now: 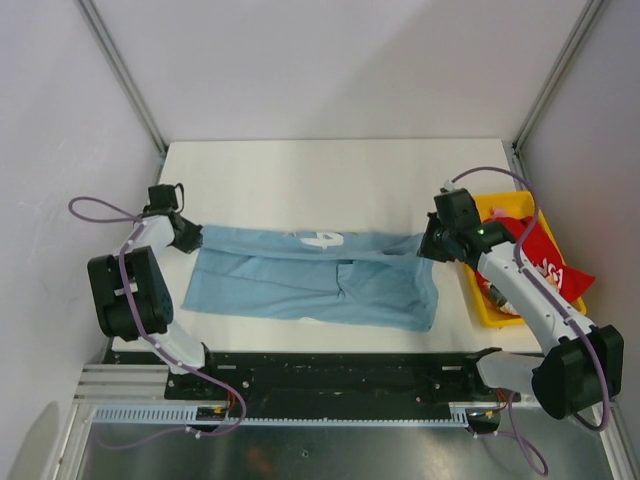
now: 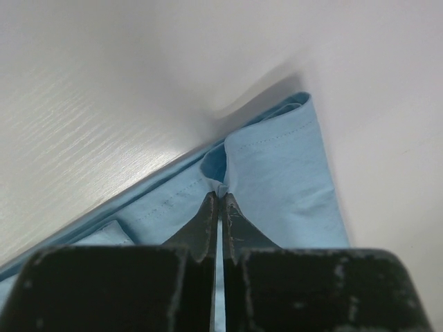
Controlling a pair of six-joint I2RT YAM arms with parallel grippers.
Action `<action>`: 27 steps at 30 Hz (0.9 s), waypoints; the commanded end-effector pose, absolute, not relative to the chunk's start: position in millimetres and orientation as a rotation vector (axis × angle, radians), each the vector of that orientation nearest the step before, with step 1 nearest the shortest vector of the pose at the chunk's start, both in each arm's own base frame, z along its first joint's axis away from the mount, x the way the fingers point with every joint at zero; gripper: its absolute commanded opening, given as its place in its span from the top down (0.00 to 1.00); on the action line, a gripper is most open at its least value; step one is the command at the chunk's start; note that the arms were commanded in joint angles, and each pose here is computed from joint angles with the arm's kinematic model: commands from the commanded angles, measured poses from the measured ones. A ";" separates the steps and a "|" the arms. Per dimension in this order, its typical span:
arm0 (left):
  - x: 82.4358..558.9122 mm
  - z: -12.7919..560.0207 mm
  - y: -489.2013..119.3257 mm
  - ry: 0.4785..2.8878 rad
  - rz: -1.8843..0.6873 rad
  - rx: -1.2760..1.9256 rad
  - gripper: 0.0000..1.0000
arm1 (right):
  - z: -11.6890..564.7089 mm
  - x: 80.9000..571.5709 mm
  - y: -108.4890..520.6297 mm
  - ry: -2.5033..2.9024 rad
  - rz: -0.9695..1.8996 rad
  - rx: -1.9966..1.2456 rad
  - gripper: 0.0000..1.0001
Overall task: Fold and stack the t-shirts
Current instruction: Fold the other side of the tshirt into a rectangle
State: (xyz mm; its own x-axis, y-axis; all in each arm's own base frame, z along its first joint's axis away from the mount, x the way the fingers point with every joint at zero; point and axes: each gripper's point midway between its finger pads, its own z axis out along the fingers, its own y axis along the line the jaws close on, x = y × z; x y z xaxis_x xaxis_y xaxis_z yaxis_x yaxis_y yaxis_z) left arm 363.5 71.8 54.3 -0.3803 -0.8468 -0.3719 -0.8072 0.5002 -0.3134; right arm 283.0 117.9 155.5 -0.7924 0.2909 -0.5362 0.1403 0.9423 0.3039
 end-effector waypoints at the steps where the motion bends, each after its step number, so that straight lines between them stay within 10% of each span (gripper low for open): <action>1: 356.1 60.1 76.1 2.244 -0.100 -1.338 1.00 | 138.3 258.8 117.7 2.559 0.283 0.262 1.00; 12: 336.2 35.6 73.5 2.306 -0.056 -1.366 1.00 | 71.4 229.4 122.5 2.685 0.304 0.292 1.00; 27: 335.6 65.6 83.9 2.222 -0.076 -1.334 1.00 | 117.4 242.9 112.2 2.579 0.383 0.325 1.00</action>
State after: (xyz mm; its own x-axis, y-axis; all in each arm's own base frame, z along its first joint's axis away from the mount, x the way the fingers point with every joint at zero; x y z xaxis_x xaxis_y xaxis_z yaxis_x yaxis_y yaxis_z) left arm 339.6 75.1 52.2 -0.3746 -0.8472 -0.3767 -0.8134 0.4953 -0.3051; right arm 237.1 107.3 88.7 -0.8654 0.2959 -0.4044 0.1892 0.9402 0.2831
